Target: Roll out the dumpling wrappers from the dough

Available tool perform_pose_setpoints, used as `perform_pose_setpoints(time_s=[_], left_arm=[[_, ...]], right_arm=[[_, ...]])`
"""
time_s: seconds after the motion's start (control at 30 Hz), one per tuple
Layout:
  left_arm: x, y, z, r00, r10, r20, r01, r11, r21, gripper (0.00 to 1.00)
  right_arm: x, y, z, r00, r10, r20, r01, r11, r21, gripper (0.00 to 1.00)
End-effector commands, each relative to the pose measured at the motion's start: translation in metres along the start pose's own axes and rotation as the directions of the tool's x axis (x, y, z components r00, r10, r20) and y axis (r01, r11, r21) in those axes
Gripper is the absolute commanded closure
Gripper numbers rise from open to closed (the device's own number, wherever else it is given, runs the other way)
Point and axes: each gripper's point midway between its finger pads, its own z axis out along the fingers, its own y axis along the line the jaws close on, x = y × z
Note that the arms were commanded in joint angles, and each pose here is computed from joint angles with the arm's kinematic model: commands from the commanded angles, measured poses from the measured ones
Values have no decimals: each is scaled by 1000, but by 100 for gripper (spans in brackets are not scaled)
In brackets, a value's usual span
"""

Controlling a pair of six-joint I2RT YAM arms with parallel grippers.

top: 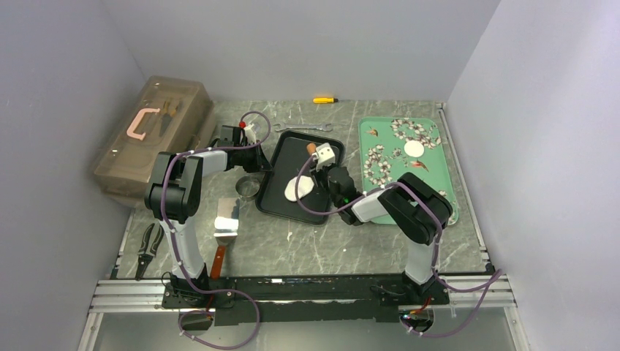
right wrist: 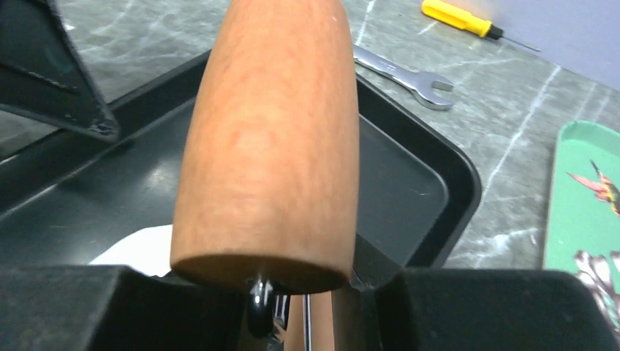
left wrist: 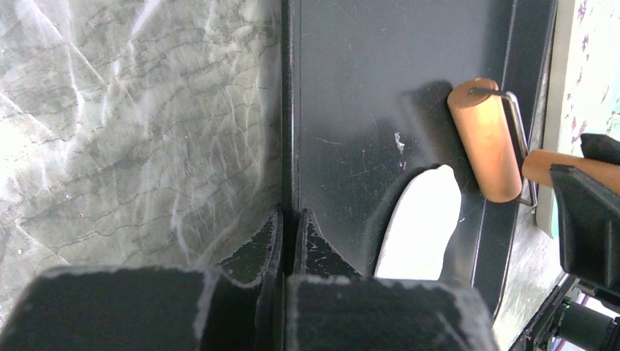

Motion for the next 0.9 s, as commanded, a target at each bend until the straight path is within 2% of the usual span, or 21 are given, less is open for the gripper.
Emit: perform_pose_setpoints(time_s=[0.0, 0.13, 0.23, 0.4, 0.5, 0.67, 0.87], left_arm=[[27, 25, 5, 997, -30, -72, 23, 995, -95, 100], [28, 26, 5, 997, -31, -73, 24, 995, -97, 100], [27, 26, 5, 997, -30, -71, 23, 995, -98, 100], [27, 26, 4, 998, -28, -64, 21, 995, -102, 100], [29, 28, 6, 997, -36, -75, 28, 994, -102, 100], [30, 30, 7, 997, -35, -75, 27, 993, -112, 100], [30, 29, 7, 997, -33, -74, 25, 994, -108, 100]], right_arm=[[110, -13, -40, 921, -104, -376, 111, 994, -4, 100], [89, -10, -32, 936, -102, -336, 102, 995, -17, 100], [55, -7, -24, 958, -81, -273, 76, 997, -28, 100], [-18, 5, -13, 994, -22, -108, 13, 996, -90, 100], [-49, 15, -13, 999, -30, -29, 26, 992, -122, 100], [-52, 52, -11, 990, -138, 4, 136, 973, -186, 100], [-58, 69, -4, 991, -134, 26, 136, 973, -186, 100]])
